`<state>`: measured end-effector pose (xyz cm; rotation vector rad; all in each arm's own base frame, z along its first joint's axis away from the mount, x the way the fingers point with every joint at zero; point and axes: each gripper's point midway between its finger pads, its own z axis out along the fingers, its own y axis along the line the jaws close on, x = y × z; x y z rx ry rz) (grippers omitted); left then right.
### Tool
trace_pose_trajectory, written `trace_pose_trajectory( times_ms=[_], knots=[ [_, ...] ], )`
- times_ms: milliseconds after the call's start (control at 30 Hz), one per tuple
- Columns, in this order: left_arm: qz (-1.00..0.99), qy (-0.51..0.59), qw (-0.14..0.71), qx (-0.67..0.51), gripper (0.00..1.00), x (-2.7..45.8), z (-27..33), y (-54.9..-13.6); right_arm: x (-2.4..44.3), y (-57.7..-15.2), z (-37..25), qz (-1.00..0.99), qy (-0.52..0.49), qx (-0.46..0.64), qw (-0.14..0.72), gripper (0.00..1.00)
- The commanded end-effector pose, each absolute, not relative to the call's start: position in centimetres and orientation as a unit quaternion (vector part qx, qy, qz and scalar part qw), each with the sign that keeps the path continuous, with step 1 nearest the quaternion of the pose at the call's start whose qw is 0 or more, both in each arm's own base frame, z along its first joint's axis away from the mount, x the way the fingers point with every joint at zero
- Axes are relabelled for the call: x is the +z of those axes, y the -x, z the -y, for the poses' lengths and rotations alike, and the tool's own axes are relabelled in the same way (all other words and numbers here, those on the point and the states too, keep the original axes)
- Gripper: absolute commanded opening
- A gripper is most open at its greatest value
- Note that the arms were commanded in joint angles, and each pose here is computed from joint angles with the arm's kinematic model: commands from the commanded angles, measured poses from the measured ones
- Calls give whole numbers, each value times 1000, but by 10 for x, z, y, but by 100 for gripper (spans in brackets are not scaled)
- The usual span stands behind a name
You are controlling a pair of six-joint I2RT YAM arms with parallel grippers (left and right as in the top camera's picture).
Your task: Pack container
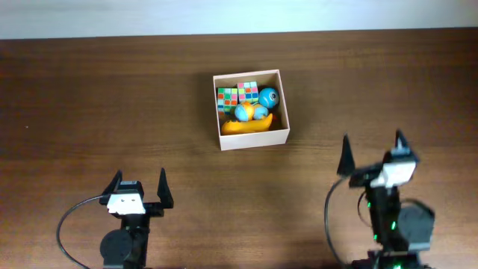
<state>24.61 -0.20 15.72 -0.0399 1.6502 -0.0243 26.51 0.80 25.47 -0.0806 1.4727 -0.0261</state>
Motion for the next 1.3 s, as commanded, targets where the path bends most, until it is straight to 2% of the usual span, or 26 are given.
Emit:
trace_pose_trajectory(
  times_ms=[0,367,633,1267],
  knots=[
    [-733,4,680,-11,99,157,6,-246,235,-255,-9,-665,42,-14,746,99],
    [-733,4,680,-11,99,157,6,-246,194,-246,-13,-697,50,-1,716,99],
    [-733,4,680,-11,99,157,6,-246,153,-241,-13,-753,50,3,656,99],
    [-733,4,680,-11,99,157,6,-246,153,-241,-14,-753,51,4,656,99]
  ],
)
